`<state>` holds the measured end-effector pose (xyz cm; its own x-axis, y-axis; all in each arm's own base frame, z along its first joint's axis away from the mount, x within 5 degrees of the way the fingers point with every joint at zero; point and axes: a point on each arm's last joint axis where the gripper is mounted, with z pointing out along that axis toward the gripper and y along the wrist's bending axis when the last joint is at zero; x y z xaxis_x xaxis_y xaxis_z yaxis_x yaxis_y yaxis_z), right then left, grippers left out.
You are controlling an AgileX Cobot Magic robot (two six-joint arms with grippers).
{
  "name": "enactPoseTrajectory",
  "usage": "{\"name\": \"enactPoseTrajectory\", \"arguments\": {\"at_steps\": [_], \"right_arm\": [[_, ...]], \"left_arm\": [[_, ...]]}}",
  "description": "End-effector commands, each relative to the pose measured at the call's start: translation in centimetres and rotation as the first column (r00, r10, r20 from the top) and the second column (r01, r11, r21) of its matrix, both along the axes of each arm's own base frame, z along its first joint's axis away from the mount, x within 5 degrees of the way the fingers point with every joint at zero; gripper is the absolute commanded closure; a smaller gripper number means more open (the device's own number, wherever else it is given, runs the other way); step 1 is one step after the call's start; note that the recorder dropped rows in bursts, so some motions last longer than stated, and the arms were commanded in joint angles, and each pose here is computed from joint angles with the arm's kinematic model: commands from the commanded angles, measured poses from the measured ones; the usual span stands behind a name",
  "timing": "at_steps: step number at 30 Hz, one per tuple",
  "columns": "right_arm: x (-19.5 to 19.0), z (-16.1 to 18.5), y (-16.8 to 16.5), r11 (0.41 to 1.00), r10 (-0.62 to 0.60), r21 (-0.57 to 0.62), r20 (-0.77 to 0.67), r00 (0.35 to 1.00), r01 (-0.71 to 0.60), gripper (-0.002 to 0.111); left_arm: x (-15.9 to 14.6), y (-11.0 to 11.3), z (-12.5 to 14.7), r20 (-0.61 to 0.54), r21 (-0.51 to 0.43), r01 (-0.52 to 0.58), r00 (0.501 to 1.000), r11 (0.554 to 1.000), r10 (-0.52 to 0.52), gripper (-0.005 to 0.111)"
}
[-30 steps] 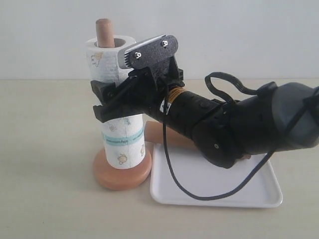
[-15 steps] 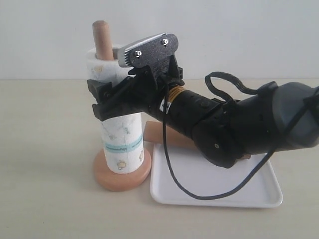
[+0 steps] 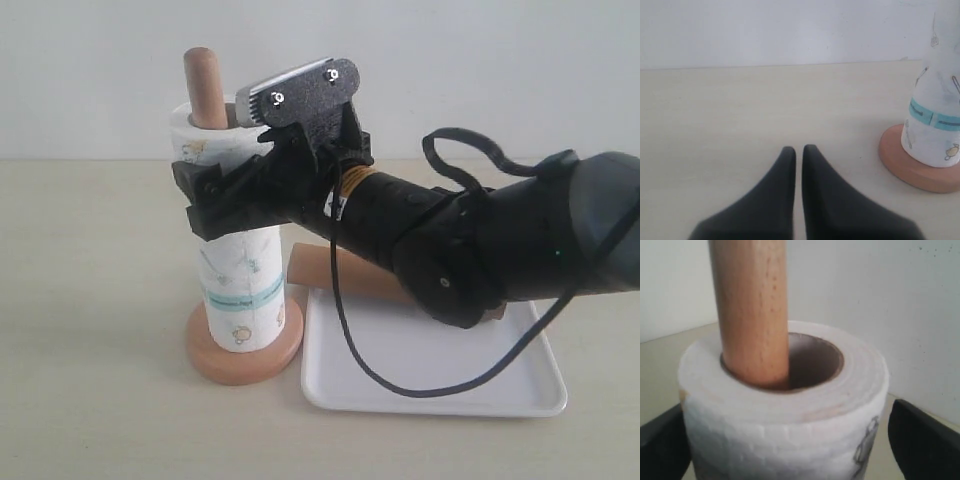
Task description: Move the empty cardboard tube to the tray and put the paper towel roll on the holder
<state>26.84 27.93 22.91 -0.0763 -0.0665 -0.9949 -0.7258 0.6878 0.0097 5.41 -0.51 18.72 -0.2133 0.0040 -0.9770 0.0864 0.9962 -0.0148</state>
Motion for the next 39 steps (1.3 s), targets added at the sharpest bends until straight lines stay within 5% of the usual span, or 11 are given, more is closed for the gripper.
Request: {"name": "enactPoseTrajectory", "arguments": {"at_steps": [1,17,22,28,39], "right_arm": [[-0.7,1.5,-1.0,0.997,-0.010,-0.073,-0.072,0.997,0.005,0.014],[-5.1,5.8,-5.6,0.942,-0.071,-0.332,-0.315,0.946,-0.040,0.018],[-7.1,6.7,-7.7,0.920,-0.089,-0.386,-0.357,0.930,-0.060,0.047],[-9.6,6.8,-10.3,0.925,-0.105,-0.376,-0.384,0.917,-0.052,0.106],[-14.4,8.6,-16.5,0.941,-0.183,-0.330,-0.308,0.934,0.076,0.108]], "left_arm": [[0.0,0.0,-0.1,0.004,0.002,-0.001,1.000,1.000,0.001,0.103],[0.0,0.0,-0.1,0.001,0.003,-0.001,1.000,1.000,0.001,0.103],[0.0,0.0,-0.1,0.001,0.003,-0.001,1.000,1.000,0.001,0.103],[0.0,0.0,-0.1,0.001,0.003,-0.001,1.000,1.000,0.001,0.103],[0.0,0.0,-0.1,0.001,0.003,-0.001,1.000,1.000,0.001,0.103]]}}
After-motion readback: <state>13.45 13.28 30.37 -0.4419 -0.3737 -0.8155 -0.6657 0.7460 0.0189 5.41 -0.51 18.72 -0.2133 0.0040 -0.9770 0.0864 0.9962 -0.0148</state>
